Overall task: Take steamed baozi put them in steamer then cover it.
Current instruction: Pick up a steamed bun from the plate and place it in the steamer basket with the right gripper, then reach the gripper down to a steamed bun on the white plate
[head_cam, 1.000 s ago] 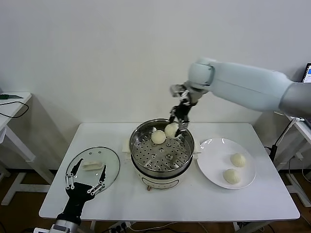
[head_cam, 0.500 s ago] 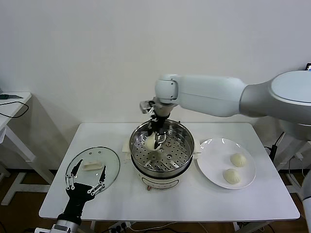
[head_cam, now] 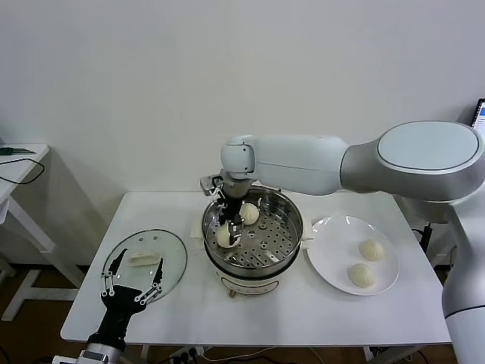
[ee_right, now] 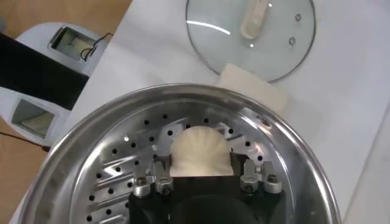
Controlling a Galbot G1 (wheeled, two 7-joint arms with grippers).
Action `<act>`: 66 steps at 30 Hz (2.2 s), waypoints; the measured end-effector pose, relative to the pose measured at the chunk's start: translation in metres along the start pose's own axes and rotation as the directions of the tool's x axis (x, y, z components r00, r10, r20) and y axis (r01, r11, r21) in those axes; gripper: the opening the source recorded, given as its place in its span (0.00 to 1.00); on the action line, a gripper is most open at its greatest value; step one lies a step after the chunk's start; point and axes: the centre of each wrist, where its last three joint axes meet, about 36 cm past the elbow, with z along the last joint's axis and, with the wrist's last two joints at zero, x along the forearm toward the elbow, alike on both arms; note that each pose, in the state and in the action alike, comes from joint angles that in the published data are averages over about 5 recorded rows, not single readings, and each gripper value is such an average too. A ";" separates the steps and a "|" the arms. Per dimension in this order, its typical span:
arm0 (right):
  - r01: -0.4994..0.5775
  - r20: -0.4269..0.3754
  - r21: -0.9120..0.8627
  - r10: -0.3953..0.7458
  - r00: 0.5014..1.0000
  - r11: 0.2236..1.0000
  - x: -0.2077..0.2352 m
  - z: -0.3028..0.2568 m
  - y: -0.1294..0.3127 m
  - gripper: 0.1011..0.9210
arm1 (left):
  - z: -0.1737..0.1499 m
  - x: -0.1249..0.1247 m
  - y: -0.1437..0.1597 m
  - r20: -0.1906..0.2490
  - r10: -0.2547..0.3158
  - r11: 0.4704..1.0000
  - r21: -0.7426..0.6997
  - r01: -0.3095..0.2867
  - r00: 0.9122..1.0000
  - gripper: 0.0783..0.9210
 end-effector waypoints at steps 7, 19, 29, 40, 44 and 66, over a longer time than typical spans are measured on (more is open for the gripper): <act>-0.032 0.007 0.000 0.032 0.999 1.000 0.008 0.003 0.004 0.88 | 0.000 0.000 0.001 0.000 -0.008 1.000 0.000 0.008 1.000 0.88; -0.090 -0.004 -0.045 0.090 0.996 0.995 0.093 0.103 0.053 0.88 | -0.002 0.000 -0.002 0.002 0.000 1.000 0.005 0.000 1.000 0.88; -0.093 -0.045 -0.176 0.086 0.995 0.980 0.116 0.252 0.134 0.88 | -0.004 0.003 -0.004 -0.002 0.002 1.000 0.009 -0.002 1.000 0.88; -0.023 -0.049 -0.280 0.010 0.999 0.960 0.045 0.346 0.197 0.88 | -0.001 0.008 -0.012 -0.017 0.010 1.000 0.017 -0.009 1.000 0.88; -0.003 -0.046 -0.302 -0.011 0.999 0.953 0.020 0.360 0.209 0.88 | 0.001 0.009 -0.013 -0.022 0.011 1.000 0.018 -0.010 1.000 0.88; 0.042 -0.035 -0.333 -0.057 0.998 0.942 -0.062 0.376 0.229 0.81 | 0.004 0.014 -0.011 -0.028 0.006 1.000 0.007 -0.005 1.000 0.88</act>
